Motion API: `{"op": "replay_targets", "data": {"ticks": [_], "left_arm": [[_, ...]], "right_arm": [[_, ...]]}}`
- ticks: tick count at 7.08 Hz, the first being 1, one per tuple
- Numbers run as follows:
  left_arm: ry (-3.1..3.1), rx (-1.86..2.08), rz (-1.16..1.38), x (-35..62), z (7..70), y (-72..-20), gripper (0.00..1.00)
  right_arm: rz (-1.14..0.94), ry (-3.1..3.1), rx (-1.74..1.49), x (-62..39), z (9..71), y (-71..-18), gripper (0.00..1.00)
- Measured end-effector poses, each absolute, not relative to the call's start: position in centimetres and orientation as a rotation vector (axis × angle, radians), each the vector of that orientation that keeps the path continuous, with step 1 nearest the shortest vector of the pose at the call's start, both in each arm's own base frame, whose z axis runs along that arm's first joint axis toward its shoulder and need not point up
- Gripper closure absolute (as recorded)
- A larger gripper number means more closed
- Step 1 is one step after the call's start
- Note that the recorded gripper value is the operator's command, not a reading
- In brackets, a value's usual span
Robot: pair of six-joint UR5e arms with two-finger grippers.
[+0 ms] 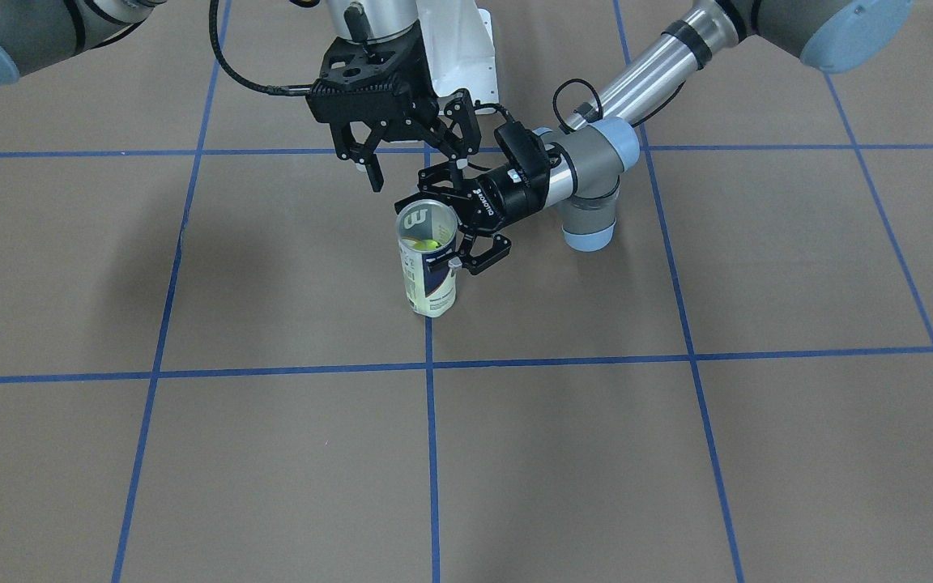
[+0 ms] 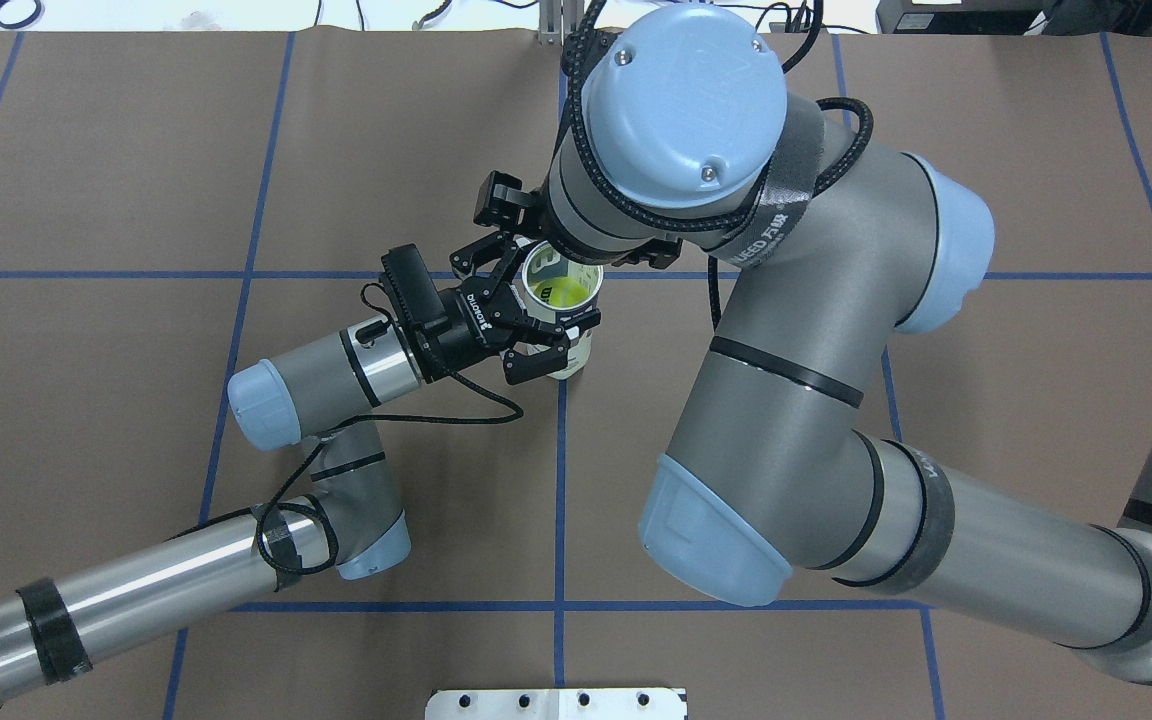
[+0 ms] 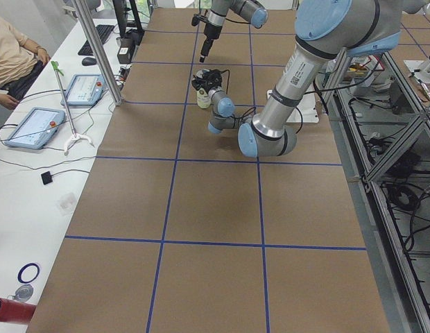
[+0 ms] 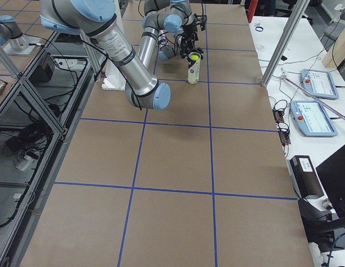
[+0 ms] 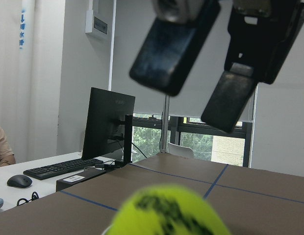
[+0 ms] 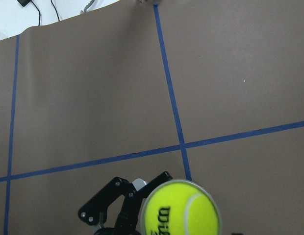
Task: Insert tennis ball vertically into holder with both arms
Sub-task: 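Carry the second ball over the can and lower it in with the right gripper, then open the right gripper and withdraw it from the can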
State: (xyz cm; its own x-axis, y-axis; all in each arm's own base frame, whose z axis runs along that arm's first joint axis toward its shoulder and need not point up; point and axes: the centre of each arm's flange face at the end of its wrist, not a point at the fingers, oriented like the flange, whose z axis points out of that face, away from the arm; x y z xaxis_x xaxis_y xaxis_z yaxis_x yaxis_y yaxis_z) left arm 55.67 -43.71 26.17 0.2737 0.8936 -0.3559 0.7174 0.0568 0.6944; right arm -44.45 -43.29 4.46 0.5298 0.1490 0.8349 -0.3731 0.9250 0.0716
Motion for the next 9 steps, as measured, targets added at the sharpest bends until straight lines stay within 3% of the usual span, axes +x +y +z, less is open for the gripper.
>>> {"op": "replay_targets", "data": {"ticks": [5, 9], "left_arm": [[1.49, 1.707, 0.26, 55.5, 25.9, -43.8, 0.02], [1.508, 1.728, 0.245, 54.7, 24.8, -43.7, 0.02]], "right_arm": [[0.301, -0.966, 0.272, -42.7, 4.6, -44.1, 0.01], [0.193, -0.858, 0.262, -33.1, 12.0, -52.1, 0.01]]}}
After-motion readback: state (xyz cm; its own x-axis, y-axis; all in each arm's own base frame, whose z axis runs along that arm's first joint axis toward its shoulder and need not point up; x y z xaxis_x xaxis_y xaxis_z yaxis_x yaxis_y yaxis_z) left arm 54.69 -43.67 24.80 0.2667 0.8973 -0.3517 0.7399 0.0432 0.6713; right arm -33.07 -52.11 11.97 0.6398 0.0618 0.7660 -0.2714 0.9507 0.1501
